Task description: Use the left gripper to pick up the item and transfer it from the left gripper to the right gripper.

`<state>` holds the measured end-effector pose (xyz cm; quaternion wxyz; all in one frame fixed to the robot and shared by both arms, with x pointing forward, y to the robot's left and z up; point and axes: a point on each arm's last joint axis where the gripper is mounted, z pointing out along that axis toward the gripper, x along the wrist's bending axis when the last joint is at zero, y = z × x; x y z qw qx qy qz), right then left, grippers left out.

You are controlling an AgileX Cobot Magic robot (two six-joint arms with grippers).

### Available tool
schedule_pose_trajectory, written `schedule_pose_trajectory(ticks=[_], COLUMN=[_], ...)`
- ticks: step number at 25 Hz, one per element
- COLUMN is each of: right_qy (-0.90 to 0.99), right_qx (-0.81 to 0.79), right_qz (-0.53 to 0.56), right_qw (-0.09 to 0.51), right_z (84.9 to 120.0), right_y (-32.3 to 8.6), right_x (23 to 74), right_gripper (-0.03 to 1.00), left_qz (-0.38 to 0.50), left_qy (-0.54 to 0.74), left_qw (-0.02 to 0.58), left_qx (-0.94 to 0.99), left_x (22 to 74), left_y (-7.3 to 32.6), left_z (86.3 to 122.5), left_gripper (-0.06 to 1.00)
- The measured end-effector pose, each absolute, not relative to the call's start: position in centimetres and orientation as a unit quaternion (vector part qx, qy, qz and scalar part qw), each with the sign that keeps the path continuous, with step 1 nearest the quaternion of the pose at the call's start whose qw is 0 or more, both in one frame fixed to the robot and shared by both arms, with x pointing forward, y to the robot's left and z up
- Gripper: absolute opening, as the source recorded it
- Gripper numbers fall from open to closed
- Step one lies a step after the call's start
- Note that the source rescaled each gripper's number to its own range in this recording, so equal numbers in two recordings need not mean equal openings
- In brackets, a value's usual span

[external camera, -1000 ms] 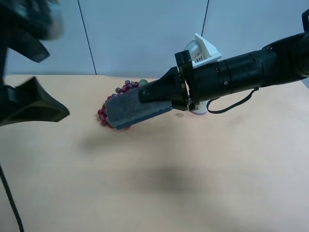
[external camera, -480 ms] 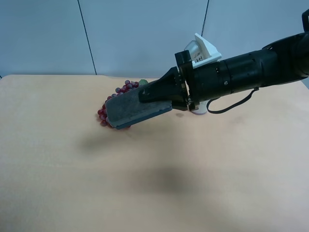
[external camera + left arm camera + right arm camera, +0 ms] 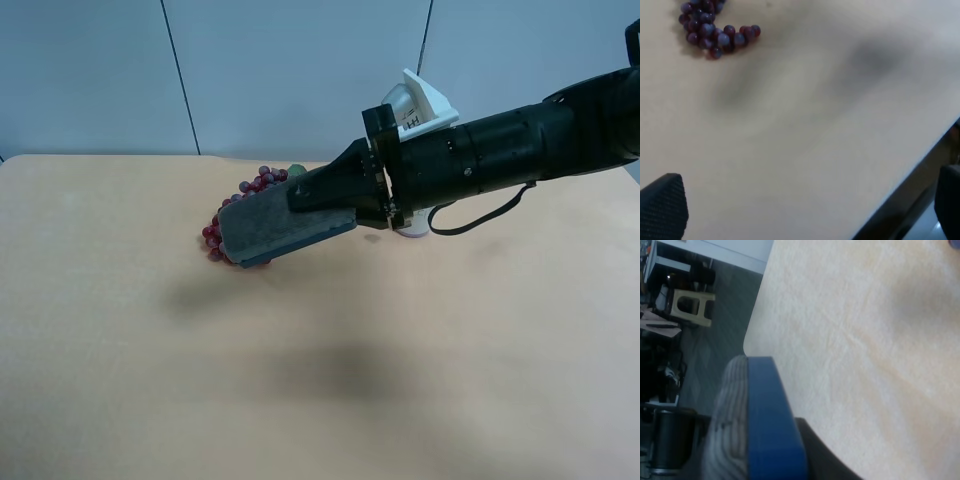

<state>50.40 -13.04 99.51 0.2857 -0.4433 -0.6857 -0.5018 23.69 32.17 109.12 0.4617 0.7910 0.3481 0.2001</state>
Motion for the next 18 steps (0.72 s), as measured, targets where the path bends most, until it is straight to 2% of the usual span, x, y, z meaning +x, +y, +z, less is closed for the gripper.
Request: schedule_pose_trajectory(ticks=[4, 8, 18], right_qy=[-0.686, -0.686, -0.686], right_qx=[-0.443, -0.447, -0.449], right_qz=[-0.502, -0.501, -0.501], right_qw=[0.286, 0.280, 0.277], right_z=[99.5, 99.4, 99.4], right_y=[-13.0, -13.1, -13.1], right_x=[50.4, 50.5, 50.5], right_gripper=[0.00, 0.00, 0.00], left_qz=[0.204, 0.178, 0.172], left_qy=[0.337, 0.336, 0.333], left_qw=[0.495, 0.490, 0.499], left_qx=[0.775, 0.784, 0.781], left_x=[23.6, 23.9, 23.9], left_y=[32.1, 31.1, 30.8], left_z=[107.2, 105.5, 105.5], left_gripper=[1.00, 1.00, 1.00])
